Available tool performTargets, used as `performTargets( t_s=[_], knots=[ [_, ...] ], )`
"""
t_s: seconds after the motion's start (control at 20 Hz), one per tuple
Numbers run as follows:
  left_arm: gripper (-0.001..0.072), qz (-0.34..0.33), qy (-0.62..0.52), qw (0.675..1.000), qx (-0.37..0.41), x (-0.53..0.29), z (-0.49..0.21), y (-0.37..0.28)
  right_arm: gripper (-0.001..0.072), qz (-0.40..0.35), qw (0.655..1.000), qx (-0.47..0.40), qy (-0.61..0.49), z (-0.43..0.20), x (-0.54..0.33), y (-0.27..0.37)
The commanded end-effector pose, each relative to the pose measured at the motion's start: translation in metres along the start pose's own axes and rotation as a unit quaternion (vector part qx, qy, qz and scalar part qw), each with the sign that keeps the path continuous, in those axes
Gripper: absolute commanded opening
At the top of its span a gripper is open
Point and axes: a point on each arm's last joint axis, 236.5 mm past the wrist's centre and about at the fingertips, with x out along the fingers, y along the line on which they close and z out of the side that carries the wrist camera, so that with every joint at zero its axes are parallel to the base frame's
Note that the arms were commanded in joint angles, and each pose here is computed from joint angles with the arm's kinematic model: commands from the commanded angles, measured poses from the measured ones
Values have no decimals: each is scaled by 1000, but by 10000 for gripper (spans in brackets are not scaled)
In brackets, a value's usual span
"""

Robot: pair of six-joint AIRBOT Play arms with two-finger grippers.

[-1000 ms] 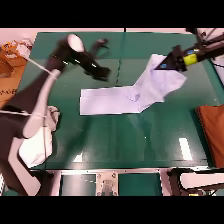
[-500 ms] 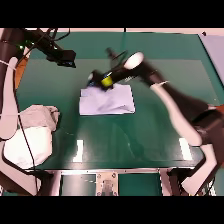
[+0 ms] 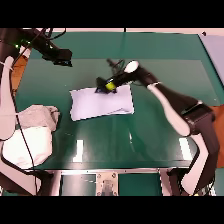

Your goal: Fold the shirts.

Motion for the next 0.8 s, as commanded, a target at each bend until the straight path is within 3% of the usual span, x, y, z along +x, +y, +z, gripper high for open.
performTargets(
  t_s=[0.0, 0.15, 0.2, 0.25, 0.3, 0.4, 0.75],
  knots=[
    [26, 2, -1, 1000, 3, -1, 0, 1, 25, -18, 998, 41, -48, 32, -99, -56],
    [26, 4, 2, 1000, 3, -1, -1, 2, 33, -124, 984, 91, -95, 2, -178, -143],
    [26, 4, -1, 1000, 3, -1, 0, 2, 187, -144, 977, 116, -105, -11, -188, -169],
    [26, 6, -6, 1000, 3, -1, 2, 3, 537, -146, 972, 144, -117, -19, -190, -190],
    [26, 7, -7, 1000, 2, -1, 3, 4, 608, -141, 970, 157, -124, -23, -184, -206],
    [26, 6, -4, 1000, -6, -1, 2, 3, 608, -103, 973, 166, -121, -24, -156, -210],
    [26, 9, -3, 1000, -15, -1, 1, 5, 595, 4, 989, 130, -64, -25, -32, -135]
  ],
)
